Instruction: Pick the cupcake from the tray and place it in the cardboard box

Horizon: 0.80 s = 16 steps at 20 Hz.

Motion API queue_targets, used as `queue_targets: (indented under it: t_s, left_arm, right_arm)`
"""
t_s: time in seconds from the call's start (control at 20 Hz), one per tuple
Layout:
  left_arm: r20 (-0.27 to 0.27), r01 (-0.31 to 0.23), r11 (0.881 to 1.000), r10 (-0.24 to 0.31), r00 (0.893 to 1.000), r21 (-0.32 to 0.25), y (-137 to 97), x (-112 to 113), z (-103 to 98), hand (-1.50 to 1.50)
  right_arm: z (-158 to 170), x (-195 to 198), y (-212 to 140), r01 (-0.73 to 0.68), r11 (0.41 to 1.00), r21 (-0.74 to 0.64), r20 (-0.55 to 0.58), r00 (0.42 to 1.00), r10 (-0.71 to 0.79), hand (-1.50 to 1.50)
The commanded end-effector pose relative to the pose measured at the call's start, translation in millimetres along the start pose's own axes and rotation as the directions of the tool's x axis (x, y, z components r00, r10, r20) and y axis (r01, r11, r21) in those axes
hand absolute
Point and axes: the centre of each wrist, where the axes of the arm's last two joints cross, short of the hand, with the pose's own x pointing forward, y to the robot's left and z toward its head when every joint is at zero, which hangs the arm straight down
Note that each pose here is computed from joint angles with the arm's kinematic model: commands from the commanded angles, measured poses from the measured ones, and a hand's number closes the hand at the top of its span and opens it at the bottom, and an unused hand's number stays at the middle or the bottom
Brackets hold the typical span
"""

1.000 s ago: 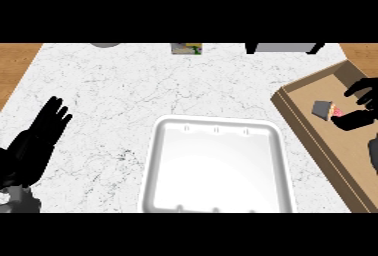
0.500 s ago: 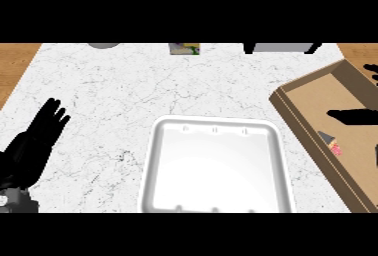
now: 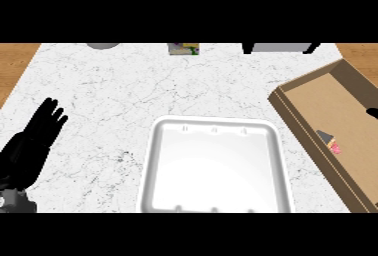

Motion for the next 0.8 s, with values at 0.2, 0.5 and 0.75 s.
queue_targets:
  t_s: [0.2,0.5,0.75]
  left_arm:
    - [-0.002,-0.004,1.000,0.004,1.000,-0.007,-0.9,8.4,6.8,0.00]
    - [-0.015,0.012,1.000,-0.012,1.000,-0.008,1.9,-2.5,-1.7,0.00]
    - [0.003,-0.014,1.000,0.014,1.000,0.022,-7.6,0.6,-4.0,0.00]
  right_arm:
    - [10.1,-38.0,-96.6,0.112,0.992,-0.049,0.002,0.994,-0.112,-1.50]
    - [-0.4,-58.7,-119.3,0.128,0.992,0.005,0.027,0.991,-0.129,-1.50]
    - [17.4,-72.3,-116.2,0.092,0.995,0.036,0.006,0.996,-0.092,-1.50]
